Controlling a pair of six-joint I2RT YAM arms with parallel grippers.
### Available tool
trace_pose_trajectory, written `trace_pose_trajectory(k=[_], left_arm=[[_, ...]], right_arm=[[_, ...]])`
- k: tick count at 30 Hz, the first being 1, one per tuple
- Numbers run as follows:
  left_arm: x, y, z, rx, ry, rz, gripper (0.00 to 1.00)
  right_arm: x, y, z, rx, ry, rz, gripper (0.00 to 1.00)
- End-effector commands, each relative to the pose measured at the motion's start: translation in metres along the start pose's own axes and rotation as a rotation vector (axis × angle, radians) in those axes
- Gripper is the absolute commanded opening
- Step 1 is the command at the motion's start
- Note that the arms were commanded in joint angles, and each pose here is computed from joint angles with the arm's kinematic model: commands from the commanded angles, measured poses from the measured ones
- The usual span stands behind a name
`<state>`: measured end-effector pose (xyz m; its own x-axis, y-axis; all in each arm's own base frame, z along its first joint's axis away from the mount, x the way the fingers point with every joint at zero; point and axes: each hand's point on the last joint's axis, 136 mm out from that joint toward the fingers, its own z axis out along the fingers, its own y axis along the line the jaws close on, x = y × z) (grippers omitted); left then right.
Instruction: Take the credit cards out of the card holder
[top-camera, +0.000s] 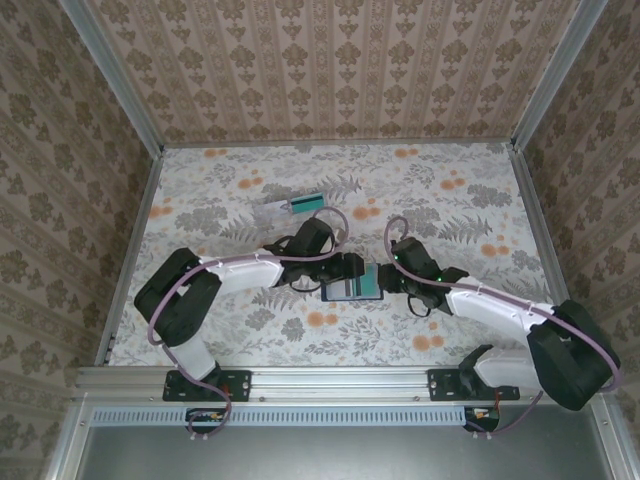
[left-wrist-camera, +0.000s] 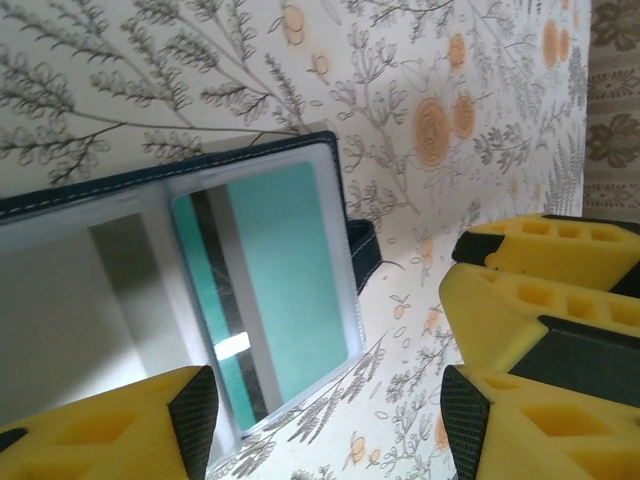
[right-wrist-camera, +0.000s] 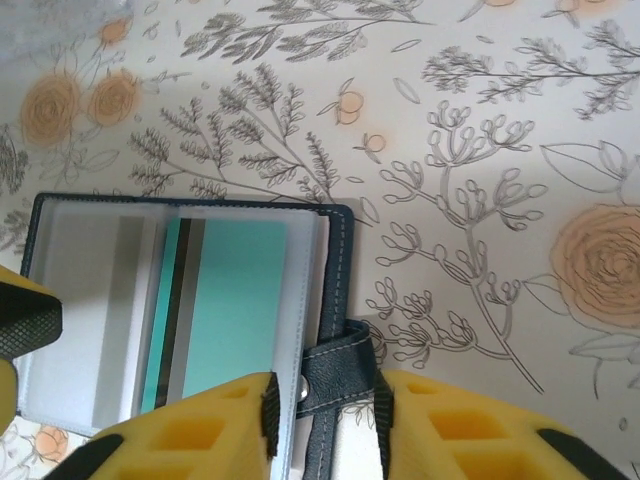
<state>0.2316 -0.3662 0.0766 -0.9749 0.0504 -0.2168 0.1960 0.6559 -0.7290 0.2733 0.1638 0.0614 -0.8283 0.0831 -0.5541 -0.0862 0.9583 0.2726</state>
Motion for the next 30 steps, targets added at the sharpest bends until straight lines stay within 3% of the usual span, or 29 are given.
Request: trace_pose_trajectory(k=[1,19,30], left_arm=[[-0.005,0.007,0.002,-0.002,-0.026,-0.031,0.64],[-0.003,0.018,0.009,-0.001,-0.013,-0.080,0.63],[0.003,0.026,0.018,-0.022,0.014,-0.127,0.59]], right_arm=[[0.001,0.011,0.009,-0.033,0.059,-0.028,0.28],[0.039,0.005,0.046,0.008,0.232,-0.047,0.18],[0.045,0.010,0.043,-0.008,0.243,-0.036,0.17]])
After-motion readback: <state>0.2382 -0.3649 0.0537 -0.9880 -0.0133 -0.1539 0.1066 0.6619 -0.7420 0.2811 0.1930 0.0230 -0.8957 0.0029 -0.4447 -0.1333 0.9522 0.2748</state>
